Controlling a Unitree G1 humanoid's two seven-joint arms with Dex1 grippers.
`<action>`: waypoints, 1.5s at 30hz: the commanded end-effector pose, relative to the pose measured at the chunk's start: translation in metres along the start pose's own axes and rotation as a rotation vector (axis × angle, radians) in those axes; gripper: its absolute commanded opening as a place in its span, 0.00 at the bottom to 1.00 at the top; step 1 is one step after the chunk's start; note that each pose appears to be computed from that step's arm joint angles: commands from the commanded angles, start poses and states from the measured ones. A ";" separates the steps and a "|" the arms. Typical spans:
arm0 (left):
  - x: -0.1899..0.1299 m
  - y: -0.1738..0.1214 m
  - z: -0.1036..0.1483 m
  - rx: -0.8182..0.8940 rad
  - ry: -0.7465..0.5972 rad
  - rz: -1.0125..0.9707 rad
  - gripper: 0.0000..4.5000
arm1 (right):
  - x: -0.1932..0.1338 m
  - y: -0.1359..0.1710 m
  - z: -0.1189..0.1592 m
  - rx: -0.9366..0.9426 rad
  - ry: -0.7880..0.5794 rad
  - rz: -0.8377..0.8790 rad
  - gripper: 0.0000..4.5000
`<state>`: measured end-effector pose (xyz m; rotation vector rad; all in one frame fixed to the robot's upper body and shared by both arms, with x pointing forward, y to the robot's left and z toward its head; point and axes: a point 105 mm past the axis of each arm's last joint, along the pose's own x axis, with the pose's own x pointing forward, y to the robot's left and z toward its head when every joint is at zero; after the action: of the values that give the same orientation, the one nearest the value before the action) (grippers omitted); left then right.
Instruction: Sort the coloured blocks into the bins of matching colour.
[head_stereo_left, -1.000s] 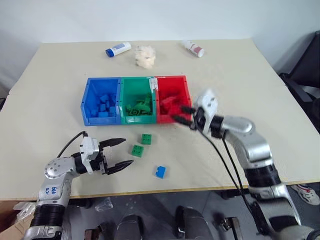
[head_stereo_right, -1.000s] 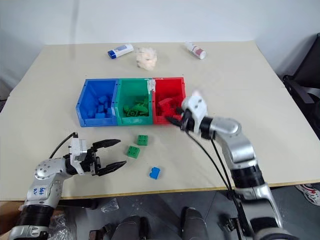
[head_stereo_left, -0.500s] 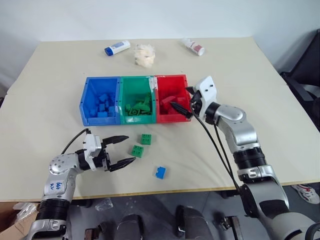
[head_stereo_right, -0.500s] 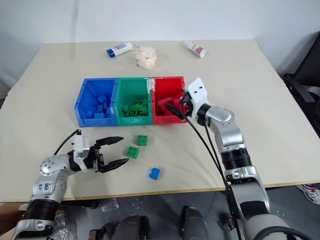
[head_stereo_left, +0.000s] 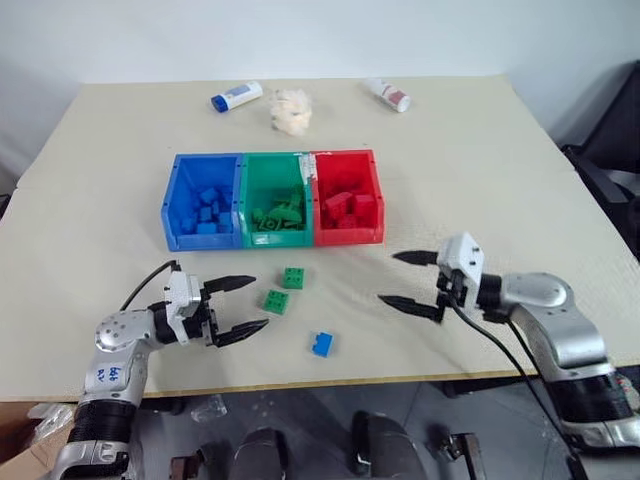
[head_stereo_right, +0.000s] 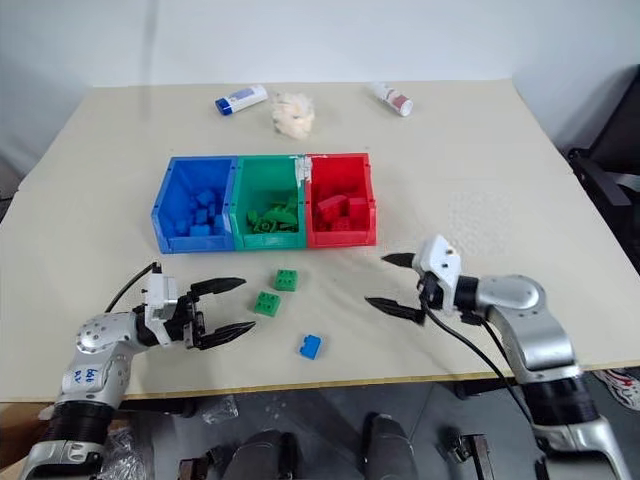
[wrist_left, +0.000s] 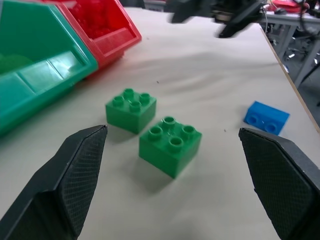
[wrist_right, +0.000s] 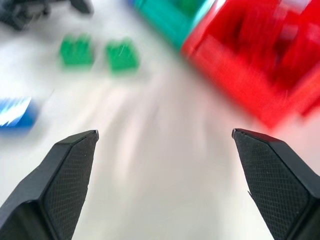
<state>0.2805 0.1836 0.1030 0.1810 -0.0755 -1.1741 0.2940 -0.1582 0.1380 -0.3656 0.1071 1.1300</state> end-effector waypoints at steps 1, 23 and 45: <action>-0.017 -0.004 0.009 0.027 0.010 0.026 1.00 | -0.018 0.004 0.011 -0.027 -0.008 0.005 1.00; 0.051 -0.090 0.036 0.077 0.006 -0.200 1.00 | -0.016 0.007 0.013 -0.013 -0.021 0.087 1.00; 0.113 -0.076 -0.005 0.215 0.174 -0.335 0.73 | -0.030 0.016 0.011 0.000 -0.014 -0.098 1.00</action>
<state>0.2561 0.0533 0.0793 0.4911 -0.0032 -1.4669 0.2678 -0.1751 0.1412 -0.3459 0.1211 1.0421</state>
